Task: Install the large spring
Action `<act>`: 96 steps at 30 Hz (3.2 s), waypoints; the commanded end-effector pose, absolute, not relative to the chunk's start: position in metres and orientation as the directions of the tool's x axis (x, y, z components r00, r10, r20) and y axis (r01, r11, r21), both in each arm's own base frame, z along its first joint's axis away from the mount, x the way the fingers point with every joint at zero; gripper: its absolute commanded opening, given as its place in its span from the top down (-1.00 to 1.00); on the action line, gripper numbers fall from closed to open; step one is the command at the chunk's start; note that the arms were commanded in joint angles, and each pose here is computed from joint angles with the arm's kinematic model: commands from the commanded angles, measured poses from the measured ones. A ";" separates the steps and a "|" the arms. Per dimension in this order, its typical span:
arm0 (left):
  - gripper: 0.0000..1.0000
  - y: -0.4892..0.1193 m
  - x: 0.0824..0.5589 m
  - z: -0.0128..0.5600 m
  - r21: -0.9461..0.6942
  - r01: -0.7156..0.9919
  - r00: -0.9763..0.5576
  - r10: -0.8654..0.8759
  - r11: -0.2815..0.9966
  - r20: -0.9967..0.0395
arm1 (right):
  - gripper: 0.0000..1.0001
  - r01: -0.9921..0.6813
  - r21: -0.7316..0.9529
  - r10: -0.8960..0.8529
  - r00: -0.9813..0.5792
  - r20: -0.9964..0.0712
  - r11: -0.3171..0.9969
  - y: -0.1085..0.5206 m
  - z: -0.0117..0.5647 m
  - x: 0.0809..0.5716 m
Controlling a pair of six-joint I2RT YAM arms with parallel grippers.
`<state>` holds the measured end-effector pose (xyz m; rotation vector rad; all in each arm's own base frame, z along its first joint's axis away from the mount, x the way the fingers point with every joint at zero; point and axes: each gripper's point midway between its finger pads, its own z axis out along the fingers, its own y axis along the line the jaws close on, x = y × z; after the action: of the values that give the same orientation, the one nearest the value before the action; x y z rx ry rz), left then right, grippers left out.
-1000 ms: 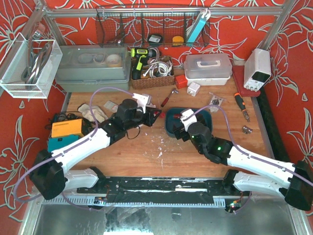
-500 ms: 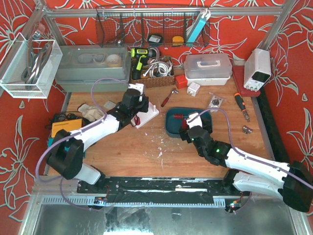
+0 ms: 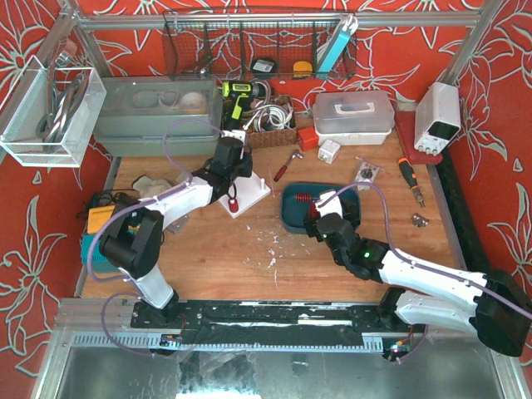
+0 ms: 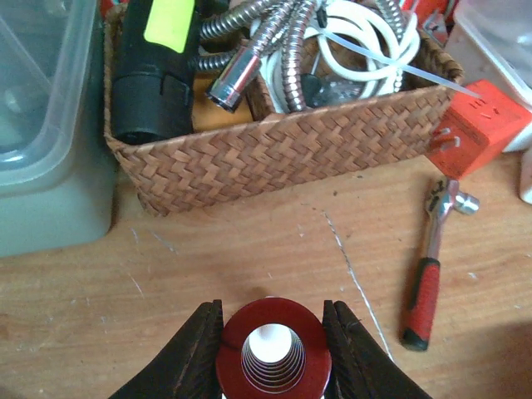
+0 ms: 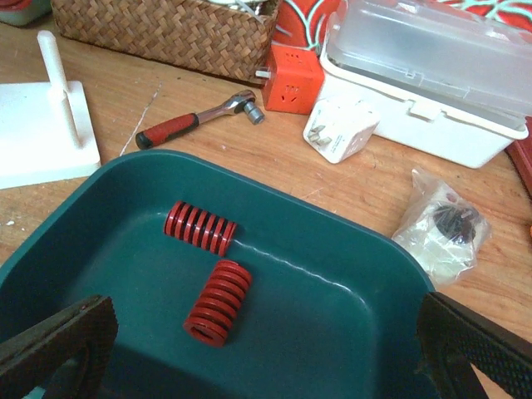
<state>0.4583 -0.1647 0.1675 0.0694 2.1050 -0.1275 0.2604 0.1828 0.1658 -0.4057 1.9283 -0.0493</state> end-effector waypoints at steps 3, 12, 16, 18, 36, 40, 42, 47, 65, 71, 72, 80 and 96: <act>0.95 -0.163 0.479 0.172 -0.072 0.096 -0.488 -0.016 0.993 -0.873 | -0.97 -0.233 -0.243 -0.312 -0.336 -0.889 0.942 0.181 0.162 0.265; 0.95 -0.169 0.484 0.155 -0.079 0.121 -0.514 -0.006 0.989 -0.858 | -0.96 -0.235 -0.252 -0.322 -0.339 -0.884 0.939 0.183 0.161 0.266; 0.95 -0.170 0.486 0.153 -0.083 0.120 -0.514 -0.010 0.989 -0.858 | -0.96 -0.233 -0.255 -0.324 -0.339 -0.883 0.938 0.183 0.161 0.266; 0.95 -0.171 0.487 0.152 -0.085 0.120 -0.515 -0.011 0.989 -0.857 | -0.96 -0.235 -0.256 -0.326 -0.340 -0.882 0.938 0.183 0.160 0.266; 0.67 -0.172 0.501 0.127 -0.067 0.103 -0.556 0.001 0.992 -0.831 | -0.96 -0.230 -0.256 -0.324 -0.337 -0.884 0.939 0.182 0.162 0.267; 0.54 -0.173 0.502 0.119 -0.073 0.101 -0.573 -0.002 0.992 -0.820 | -0.96 -0.226 -0.254 -0.320 -0.337 -0.886 0.940 0.181 0.162 0.267; 0.40 -0.173 0.502 0.120 -0.075 0.099 -0.571 -0.005 0.992 -0.821 | -0.96 -0.225 -0.256 -0.322 -0.339 -0.884 0.940 0.181 0.161 0.268; -0.09 -0.172 0.501 0.122 -0.065 0.094 -0.586 0.002 0.993 -0.810 | -0.95 -0.221 -0.260 -0.325 -0.343 -0.881 0.940 0.181 0.161 0.269; -1.00 -0.181 0.403 0.170 -0.318 0.201 -0.547 -0.163 0.927 -0.821 | -0.82 -0.179 0.000 -0.099 -0.544 -0.833 0.984 0.163 0.146 0.285; -1.00 -0.201 0.353 0.171 -0.354 0.319 -0.520 -0.150 0.879 -0.841 | -0.30 -0.194 0.021 -0.104 -0.608 -0.787 0.981 0.174 0.136 0.291; -1.00 -0.207 0.344 0.170 -0.366 0.354 -0.517 -0.146 0.861 -0.844 | -0.18 -0.194 0.025 -0.104 -0.624 -0.774 0.981 0.176 0.132 0.292; -1.00 -0.224 0.304 0.173 -0.322 0.474 -0.434 -0.100 0.819 -0.895 | 0.12 -0.146 0.059 -0.064 -0.716 -0.695 0.988 0.191 0.098 0.311; -1.00 -0.214 0.289 0.189 -0.301 0.500 -0.348 -0.129 0.812 -0.929 | 0.01 -0.120 0.113 -0.034 -0.819 -0.573 0.986 0.205 0.041 0.322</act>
<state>0.2865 -0.2112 0.1818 0.2782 1.8442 -0.6719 0.3163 0.1967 0.0405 -0.1290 2.5187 0.1457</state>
